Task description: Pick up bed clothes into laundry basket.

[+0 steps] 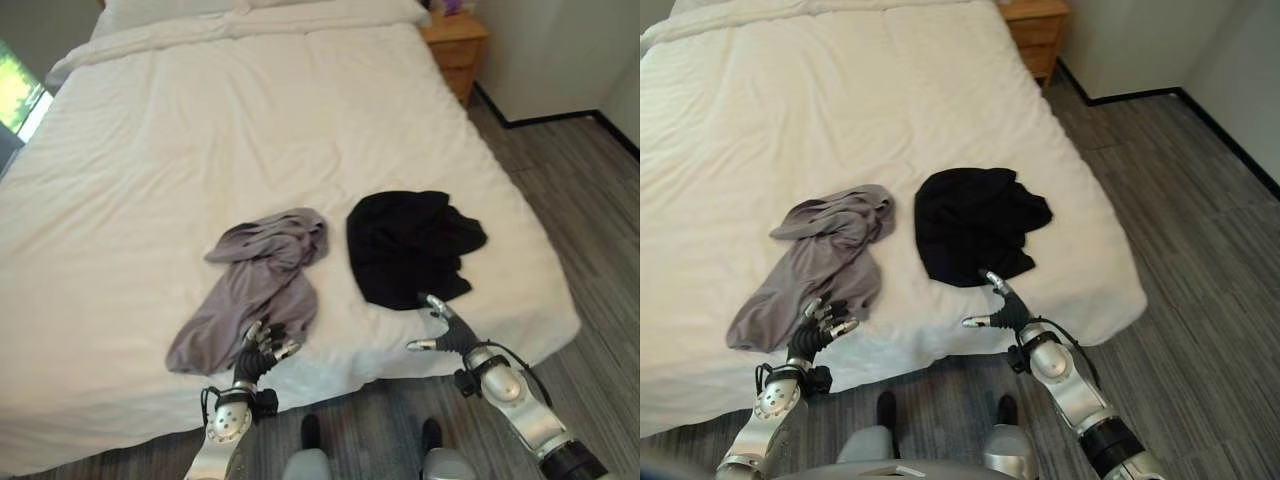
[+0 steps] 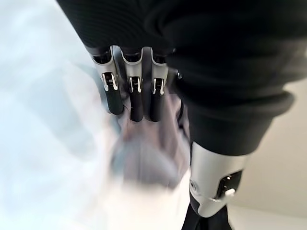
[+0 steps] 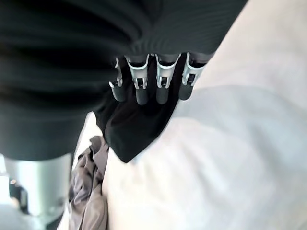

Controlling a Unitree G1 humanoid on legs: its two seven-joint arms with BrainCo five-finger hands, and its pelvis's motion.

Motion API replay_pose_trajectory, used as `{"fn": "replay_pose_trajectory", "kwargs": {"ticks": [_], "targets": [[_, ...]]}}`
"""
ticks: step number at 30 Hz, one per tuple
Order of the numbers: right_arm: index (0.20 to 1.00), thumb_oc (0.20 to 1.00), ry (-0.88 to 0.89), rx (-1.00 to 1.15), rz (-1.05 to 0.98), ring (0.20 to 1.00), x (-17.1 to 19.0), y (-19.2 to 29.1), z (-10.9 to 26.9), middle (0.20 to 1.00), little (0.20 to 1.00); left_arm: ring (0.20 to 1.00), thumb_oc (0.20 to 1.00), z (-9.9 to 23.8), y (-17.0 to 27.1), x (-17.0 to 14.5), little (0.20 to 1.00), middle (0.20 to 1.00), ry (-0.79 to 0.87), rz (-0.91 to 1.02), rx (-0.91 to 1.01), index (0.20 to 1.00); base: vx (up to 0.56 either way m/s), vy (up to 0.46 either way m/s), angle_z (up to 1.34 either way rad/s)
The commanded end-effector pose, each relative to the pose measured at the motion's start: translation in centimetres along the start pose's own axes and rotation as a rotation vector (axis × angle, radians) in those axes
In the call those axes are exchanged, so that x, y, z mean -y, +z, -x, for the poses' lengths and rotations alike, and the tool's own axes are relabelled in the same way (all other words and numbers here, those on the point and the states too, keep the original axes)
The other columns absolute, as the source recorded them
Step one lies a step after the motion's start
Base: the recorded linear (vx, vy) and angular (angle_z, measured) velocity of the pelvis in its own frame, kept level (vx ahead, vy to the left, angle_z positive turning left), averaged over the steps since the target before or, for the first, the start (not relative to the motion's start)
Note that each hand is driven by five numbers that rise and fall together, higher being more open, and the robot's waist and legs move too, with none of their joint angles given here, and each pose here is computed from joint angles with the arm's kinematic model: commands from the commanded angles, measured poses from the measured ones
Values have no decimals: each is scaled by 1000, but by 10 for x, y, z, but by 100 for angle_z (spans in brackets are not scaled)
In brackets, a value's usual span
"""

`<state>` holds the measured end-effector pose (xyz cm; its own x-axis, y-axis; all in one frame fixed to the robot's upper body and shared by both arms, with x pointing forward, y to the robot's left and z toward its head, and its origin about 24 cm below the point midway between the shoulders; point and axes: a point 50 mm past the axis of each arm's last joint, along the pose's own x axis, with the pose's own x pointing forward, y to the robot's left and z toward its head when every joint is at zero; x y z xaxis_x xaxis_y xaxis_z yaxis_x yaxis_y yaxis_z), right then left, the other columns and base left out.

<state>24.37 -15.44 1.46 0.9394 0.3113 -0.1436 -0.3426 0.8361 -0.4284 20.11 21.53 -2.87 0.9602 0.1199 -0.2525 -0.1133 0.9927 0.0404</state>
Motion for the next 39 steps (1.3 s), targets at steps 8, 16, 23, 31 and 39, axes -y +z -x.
{"fn": "replay_pose_trajectory", "kwargs": {"ticks": [8,16,23,31,39], "targets": [[1000,1000,-365,561,523,1000,84,153,-43,1000,1000,1000,1000,2,25,-9,1000,1000,-49,-31,115,1000,128,53,-8],[1000,1000,-337,416,651,1000,76,147,-91,1000,1000,1000,1000,-5,30,-5,1000,1000,-72,8,126,1000,53,-28,-3],[1000,1000,-235,75,752,1000,54,85,-126,1000,1000,1000,1000,-14,46,-2,1000,1000,-95,16,187,1000,-9,-53,20],[1000,1000,-383,-215,1148,1000,147,82,-123,1000,1000,1000,1000,-28,102,-13,1000,1000,-94,30,415,1000,-75,-57,29],[1000,1000,-588,-177,1195,1000,207,123,-104,1000,1000,1000,1000,-18,104,-36,1000,1000,-26,46,440,1000,-18,8,11]]}}
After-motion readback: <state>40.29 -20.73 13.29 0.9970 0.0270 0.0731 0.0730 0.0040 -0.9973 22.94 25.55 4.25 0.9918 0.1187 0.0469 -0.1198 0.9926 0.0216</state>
